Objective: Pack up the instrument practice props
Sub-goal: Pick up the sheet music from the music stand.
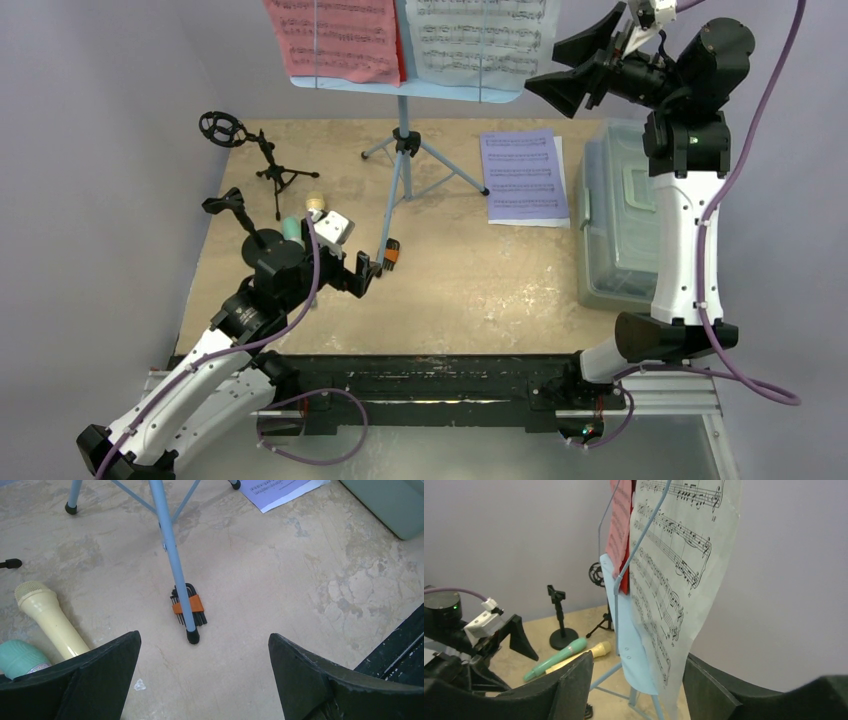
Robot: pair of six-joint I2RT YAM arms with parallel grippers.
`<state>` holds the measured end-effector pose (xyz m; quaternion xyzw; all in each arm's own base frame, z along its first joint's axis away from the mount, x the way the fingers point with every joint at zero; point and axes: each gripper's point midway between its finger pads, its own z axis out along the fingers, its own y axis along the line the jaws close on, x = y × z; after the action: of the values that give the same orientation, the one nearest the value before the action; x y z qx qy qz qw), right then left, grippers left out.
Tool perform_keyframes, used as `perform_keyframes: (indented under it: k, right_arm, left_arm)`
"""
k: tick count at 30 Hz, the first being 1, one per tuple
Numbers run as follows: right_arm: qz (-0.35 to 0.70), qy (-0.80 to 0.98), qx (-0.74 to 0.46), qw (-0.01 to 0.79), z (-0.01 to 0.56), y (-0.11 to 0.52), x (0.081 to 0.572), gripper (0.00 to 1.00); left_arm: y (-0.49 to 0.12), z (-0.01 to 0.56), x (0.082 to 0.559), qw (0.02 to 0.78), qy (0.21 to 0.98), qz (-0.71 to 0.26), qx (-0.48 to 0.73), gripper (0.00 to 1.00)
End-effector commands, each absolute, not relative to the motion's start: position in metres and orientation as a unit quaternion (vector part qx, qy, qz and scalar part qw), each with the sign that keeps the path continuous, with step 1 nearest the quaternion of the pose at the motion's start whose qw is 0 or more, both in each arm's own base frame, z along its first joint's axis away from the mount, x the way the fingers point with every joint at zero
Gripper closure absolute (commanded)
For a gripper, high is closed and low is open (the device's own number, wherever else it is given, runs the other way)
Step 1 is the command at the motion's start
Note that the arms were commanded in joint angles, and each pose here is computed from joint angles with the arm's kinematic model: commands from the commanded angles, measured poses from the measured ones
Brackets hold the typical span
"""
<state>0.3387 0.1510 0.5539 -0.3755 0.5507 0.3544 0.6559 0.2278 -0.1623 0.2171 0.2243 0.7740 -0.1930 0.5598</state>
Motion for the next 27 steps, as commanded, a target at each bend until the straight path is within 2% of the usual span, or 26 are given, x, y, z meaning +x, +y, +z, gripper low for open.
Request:
perform_keyframes:
  k: [1, 4, 7, 10, 12, 14, 22, 24, 27]
  right_arm:
    - [0.344, 0.516, -0.414, 0.666, 0.569, 0.155, 0.315, 0.42]
    - [0.348, 0.511, -0.424, 0.662, 0.569, 0.157, 0.307, 0.63]
    - [0.353, 0.508, -0.425, 0.661, 0.57, 0.158, 0.303, 0.72]
    - [0.365, 0.51, -0.411, 0.662, 0.572, 0.161, 0.308, 0.7]
    - [0.37, 0.514, -0.394, 0.665, 0.573, 0.161, 0.315, 0.63]
    - [0.384, 0.513, -0.388, 0.662, 0.573, 0.171, 0.317, 0.6]
    - [0.383, 0.536, -0.326, 0.678, 0.578, 0.167, 0.342, 0.6]
    - [0.383, 0.54, -0.314, 0.681, 0.579, 0.165, 0.346, 0.66]
    - [0.385, 0.545, -0.3, 0.682, 0.58, 0.164, 0.348, 0.91]
  left_arm:
    - [-0.165, 0.227, 0.231, 0.576, 0.761, -0.202, 0.222, 0.0]
    - [-0.166, 0.227, 0.23, 0.575, 0.76, -0.204, 0.223, 0.0]
    - [-0.165, 0.228, 0.23, 0.576, 0.76, -0.204, 0.222, 0.0]
    - [-0.166, 0.229, 0.23, 0.577, 0.758, -0.206, 0.223, 0.0]
    - [-0.166, 0.228, 0.23, 0.575, 0.759, -0.207, 0.223, 0.0]
    - [-0.166, 0.228, 0.23, 0.575, 0.76, -0.206, 0.222, 0.0]
    - [-0.165, 0.227, 0.231, 0.574, 0.761, -0.205, 0.22, 0.0]
    - [-0.165, 0.227, 0.231, 0.574, 0.761, -0.205, 0.221, 0.0]
    - [-0.165, 0.227, 0.232, 0.574, 0.762, -0.204, 0.219, 0.0]
